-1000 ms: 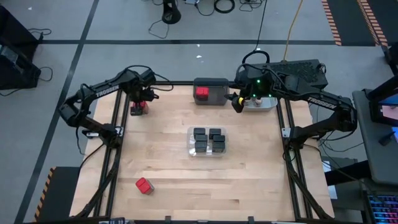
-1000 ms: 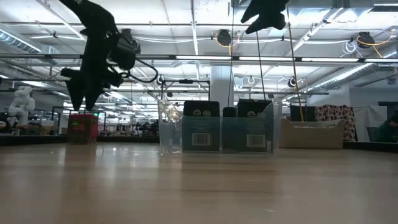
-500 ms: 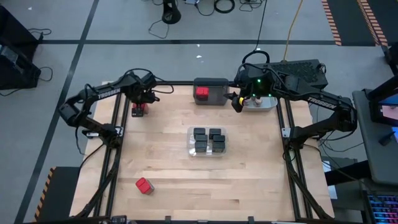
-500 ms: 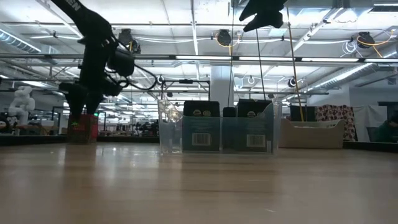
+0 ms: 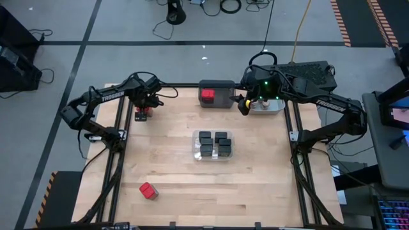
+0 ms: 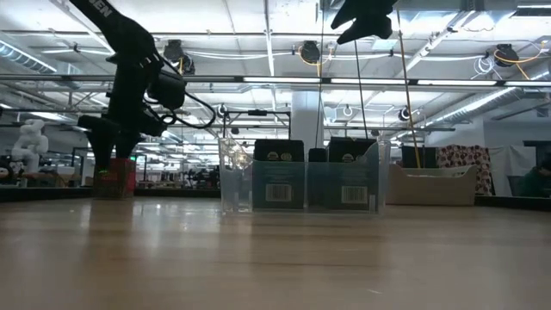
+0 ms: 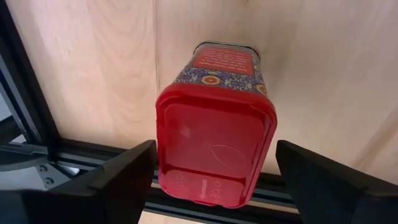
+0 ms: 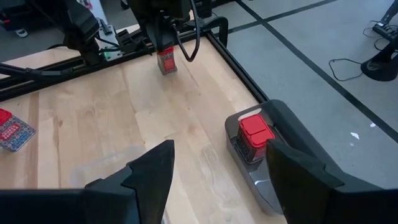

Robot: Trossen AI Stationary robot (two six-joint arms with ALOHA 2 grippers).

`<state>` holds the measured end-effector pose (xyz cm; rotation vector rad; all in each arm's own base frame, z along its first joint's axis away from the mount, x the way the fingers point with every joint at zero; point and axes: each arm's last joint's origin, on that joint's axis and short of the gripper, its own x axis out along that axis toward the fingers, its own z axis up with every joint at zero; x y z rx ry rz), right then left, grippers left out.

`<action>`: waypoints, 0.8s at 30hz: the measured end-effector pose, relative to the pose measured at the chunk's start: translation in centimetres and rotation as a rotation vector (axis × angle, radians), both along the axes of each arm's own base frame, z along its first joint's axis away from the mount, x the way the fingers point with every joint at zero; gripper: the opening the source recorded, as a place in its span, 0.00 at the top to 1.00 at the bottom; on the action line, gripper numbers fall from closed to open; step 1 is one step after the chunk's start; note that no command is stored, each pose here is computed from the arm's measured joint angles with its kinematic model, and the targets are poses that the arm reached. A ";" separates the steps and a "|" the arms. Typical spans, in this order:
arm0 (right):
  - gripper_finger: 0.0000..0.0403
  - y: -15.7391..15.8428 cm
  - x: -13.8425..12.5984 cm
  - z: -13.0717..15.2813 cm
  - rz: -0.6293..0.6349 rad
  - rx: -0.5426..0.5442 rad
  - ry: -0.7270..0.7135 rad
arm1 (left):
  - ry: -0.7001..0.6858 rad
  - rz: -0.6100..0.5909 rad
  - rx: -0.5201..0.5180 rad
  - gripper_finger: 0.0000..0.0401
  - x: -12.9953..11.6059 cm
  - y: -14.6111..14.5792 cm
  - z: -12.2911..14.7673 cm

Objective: Sort spices by type
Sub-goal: Put the red seasoning can into the black bin

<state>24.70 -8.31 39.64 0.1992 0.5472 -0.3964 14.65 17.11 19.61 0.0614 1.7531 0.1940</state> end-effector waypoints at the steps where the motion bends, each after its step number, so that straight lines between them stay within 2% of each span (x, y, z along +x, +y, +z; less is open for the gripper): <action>1: 0.42 0.0 0.0 0.0 -0.001 0.002 -0.001 | 0.000 0.000 0.000 0.19 0.0 0.0 0.0; 12: 0.42 0.0 0.0 0.0 -0.012 0.017 -0.007 | -0.002 0.008 0.003 0.41 0.0 0.0 0.0; 16: 0.42 0.0 0.0 0.0 -0.018 0.025 -0.010 | -0.010 0.072 0.013 0.44 0.0 0.0 0.3; 21: 0.42 0.0 0.0 0.0 -0.024 0.034 -0.014 | -0.041 0.084 0.044 0.44 0.7 0.7 2.6; 24: 0.42 0.0 0.0 0.0 -0.024 0.034 -0.014 | -0.095 0.082 0.096 0.44 1.4 1.5 4.9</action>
